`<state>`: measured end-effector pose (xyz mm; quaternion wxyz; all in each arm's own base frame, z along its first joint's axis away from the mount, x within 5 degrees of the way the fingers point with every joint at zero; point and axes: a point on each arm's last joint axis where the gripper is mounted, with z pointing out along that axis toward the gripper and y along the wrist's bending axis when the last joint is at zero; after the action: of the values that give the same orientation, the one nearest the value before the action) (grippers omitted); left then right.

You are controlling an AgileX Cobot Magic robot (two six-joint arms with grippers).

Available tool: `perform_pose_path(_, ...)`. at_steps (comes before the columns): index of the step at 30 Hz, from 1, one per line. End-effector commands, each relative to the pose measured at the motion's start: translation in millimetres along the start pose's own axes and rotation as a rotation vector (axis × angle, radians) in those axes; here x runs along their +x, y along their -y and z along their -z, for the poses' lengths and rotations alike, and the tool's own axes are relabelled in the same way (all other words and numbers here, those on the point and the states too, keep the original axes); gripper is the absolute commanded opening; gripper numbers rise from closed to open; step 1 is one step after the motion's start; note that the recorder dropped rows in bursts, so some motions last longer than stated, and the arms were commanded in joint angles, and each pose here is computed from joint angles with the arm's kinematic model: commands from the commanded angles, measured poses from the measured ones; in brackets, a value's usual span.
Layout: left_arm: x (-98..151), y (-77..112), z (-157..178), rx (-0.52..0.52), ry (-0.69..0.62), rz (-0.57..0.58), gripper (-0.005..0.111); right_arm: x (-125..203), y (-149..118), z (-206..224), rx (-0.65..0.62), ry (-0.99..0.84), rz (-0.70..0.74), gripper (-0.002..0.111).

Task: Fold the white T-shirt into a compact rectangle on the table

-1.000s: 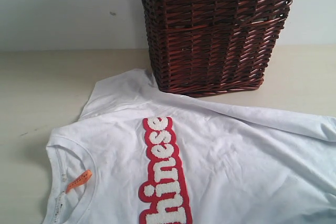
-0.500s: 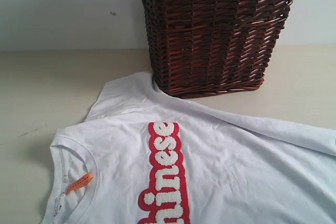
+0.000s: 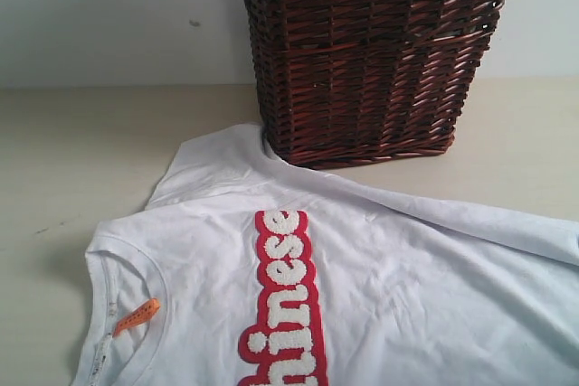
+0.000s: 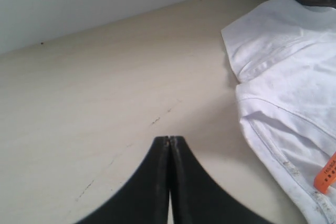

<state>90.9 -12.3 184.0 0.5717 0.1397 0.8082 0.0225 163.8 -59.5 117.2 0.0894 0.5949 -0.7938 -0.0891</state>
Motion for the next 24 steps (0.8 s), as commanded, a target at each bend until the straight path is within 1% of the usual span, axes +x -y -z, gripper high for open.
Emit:
perform_pose_path(1, 1, -0.2, 0, -0.005, 0.001, -0.001, 0.000, -14, 3, 38, 0.321, 0.171, -0.026, 0.042)
perform_pose_path(3, 1, -0.2, 0, -0.005, 0.001, -0.001, 0.000, -17, -3, 52, 0.402, 0.217, -0.056, 0.044)
perform_pose_path(4, 1, -0.2, 0, -0.005, 0.001, -0.001, 0.000, -17, -5, 55, 0.411, 0.224, -0.062, 0.044)
perform_pose_path(8, 1, -0.5, 0, -0.008, 0.001, -0.001, 0.000, -17, -5, 50, 0.365, 0.225, -0.098, 0.044)
perform_pose_path(11, 1, -0.3, 0, -0.006, 0.001, -0.001, 0.000, -21, -2, 46, 0.326, 0.285, -0.168, 0.043)
perform_pose_path(13, 1, -0.3, 0, -0.006, 0.001, -0.001, 0.000, -23, 1, 40, 0.276, 0.311, -0.254, 0.037)
perform_pose_path(16, 1, -0.3, 0, -0.006, 0.001, -0.001, 0.000, -18, 4, 26, 0.177, 0.253, -0.347, 0.015)
perform_pose_path(18, 1, -0.3, 0, -0.006, 0.001, -0.001, 0.000, -13, 9, 22, 0.201, 0.200, -0.359, 0.002)
perform_pose_path(19, 1, -0.3, 0, -0.006, 0.001, -0.001, 0.000, -10, 12, 21, 0.232, 0.173, -0.376, 0.000)
perform_pose_path(21, 1, -0.3, 0, -0.006, 0.001, -0.001, 0.000, -5, 15, 24, 0.301, 0.123, -0.384, 0.000)
perform_pose_path(24, 1, -0.3, 0, -0.006, 0.001, -0.001, 0.000, 0, 15, 36, 0.407, 0.082, -0.340, 0.000)
